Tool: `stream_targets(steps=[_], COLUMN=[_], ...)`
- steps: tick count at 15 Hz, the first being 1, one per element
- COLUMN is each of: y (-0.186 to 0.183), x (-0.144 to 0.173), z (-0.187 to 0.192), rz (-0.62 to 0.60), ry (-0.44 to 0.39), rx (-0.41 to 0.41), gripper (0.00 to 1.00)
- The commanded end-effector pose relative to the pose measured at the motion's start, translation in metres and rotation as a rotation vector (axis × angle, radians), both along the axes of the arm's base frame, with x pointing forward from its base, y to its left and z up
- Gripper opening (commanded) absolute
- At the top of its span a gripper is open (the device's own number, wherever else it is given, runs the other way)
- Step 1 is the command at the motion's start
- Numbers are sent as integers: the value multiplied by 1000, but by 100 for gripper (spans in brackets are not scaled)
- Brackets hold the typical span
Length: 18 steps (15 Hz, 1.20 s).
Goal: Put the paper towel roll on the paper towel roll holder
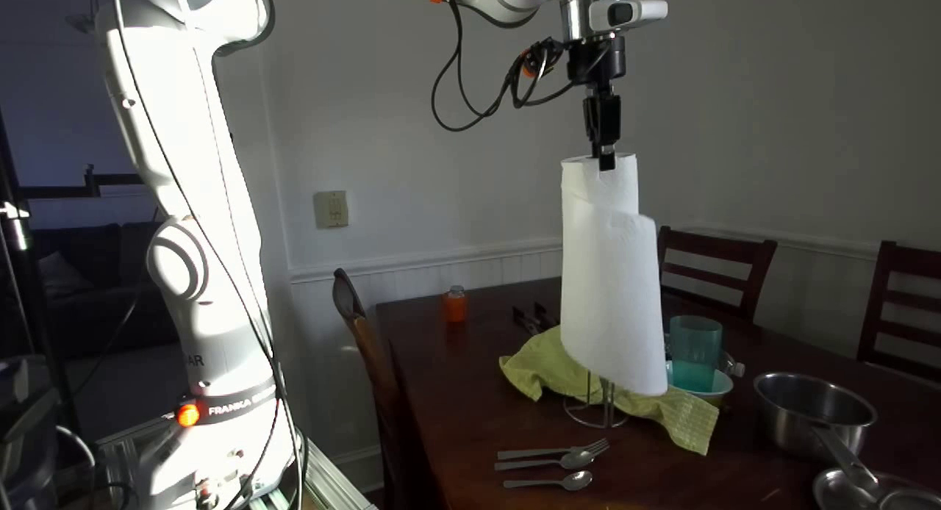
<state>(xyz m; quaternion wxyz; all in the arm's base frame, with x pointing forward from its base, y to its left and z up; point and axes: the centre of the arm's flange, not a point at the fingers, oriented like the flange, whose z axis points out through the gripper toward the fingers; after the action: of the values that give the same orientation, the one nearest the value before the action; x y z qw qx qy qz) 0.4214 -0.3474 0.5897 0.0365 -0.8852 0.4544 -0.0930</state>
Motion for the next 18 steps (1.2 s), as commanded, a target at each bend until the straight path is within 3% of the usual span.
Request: stream_targets(steps=[1, 2, 4, 11, 18], y=[-6, -5, -5, -3, 17], x=[0, -1, -1, -7, -41], z=[1, 1, 2, 8, 51], rz=[5, 5, 6, -7, 1], ry=[-30, -30, -31, -28, -66], rx=[13, 14, 13, 11, -15], gripper=[86, 94, 100, 100, 100])
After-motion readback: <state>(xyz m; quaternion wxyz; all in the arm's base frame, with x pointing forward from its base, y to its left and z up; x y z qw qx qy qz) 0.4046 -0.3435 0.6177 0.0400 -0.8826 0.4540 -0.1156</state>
